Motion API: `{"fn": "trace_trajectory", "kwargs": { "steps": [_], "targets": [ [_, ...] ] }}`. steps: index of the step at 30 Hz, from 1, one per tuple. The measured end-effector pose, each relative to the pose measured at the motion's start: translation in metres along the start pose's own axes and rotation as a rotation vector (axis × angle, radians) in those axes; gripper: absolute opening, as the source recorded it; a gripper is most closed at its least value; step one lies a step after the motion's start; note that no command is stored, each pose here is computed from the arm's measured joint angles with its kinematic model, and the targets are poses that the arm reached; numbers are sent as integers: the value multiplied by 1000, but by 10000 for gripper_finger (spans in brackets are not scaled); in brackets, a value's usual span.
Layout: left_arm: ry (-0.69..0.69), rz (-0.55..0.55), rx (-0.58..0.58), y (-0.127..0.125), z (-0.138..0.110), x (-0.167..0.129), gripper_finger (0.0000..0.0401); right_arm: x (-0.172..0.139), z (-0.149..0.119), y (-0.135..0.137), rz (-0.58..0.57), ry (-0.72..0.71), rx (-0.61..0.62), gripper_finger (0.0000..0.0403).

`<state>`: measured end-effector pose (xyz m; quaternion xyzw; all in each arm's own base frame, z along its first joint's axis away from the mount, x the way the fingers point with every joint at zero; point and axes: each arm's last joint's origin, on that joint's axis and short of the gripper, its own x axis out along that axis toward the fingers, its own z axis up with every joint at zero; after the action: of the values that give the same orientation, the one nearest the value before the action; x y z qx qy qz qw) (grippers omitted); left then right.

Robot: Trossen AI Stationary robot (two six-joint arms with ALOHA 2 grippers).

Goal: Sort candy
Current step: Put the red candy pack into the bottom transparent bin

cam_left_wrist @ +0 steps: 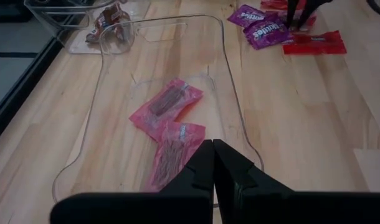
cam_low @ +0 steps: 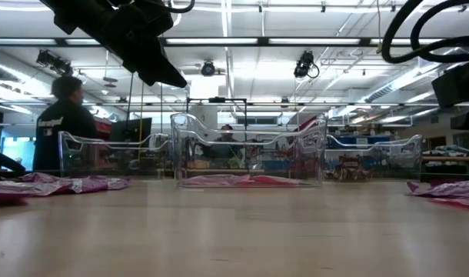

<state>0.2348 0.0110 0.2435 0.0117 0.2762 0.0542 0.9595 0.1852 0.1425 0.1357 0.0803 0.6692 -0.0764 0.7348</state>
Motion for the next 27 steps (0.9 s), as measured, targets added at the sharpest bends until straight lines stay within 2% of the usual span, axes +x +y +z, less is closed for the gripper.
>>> {"fn": "trace_trajectory", "kwargs": {
  "steps": [1, 3, 8, 17, 21, 27],
  "targets": [
    [0, 0, 0, 0, 0, 0, 5, 0, 0, -1, -3, 2, -2, 34],
    [0, 0, 0, 0, 0, 0, 5, -2, 2, 0, -5, 4, -20, 11],
    [-1, 0, 0, 0, 0, 0, 5, -13, 16, 5, 16, -22, -33, 2],
    [0, 0, -2, 0, 0, 0, 5, -57, 48, 18, 85, -82, -109, 0],
    [-10, 0, -2, 0, 1, 0, 4, -81, 75, 12, 12, -243, -180, 0],
    [-10, -1, 10, 0, 1, 0, 2, -102, 124, -20, -171, -463, -288, 0]
  ]
}}
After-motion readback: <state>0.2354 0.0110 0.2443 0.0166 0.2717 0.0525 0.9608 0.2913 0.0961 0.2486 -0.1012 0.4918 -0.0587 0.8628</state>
